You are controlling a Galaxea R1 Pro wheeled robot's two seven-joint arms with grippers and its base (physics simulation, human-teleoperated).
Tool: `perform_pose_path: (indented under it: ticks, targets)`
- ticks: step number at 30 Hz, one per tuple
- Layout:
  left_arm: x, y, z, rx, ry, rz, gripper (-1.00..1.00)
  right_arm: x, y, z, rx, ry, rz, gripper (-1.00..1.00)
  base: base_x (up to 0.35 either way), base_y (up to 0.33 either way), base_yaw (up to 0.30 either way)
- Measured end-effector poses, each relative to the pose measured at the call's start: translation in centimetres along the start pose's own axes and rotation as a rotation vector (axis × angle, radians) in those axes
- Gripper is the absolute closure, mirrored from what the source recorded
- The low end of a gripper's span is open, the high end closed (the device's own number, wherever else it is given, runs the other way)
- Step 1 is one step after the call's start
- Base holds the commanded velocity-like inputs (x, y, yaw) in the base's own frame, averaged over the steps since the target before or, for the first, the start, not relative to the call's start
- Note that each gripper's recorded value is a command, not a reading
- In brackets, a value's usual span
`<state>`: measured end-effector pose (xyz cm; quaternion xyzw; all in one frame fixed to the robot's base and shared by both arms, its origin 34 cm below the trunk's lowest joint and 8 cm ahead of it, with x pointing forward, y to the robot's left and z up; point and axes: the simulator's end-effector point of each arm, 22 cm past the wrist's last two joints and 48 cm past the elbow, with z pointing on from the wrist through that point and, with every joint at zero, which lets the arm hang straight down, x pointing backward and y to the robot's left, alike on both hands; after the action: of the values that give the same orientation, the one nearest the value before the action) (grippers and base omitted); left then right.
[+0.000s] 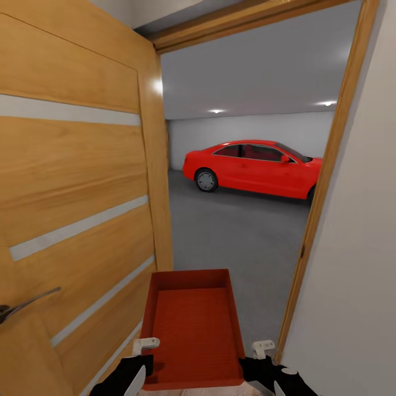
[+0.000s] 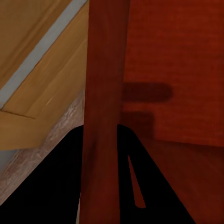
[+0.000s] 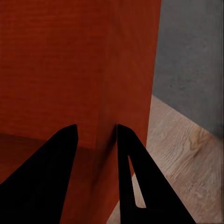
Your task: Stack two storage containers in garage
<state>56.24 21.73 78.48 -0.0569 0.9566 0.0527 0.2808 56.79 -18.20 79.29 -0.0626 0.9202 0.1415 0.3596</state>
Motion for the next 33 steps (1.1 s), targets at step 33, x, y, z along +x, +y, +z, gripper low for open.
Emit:
perform_pose_path:
  ticks: [33]
  targets:
    - [0.01,0.02,0.0,0.0,0.0,0.0,1.0,0.02,0.01,0.0,0.0,0.0,0.0,1.0,0.0,0.0,-0.255]
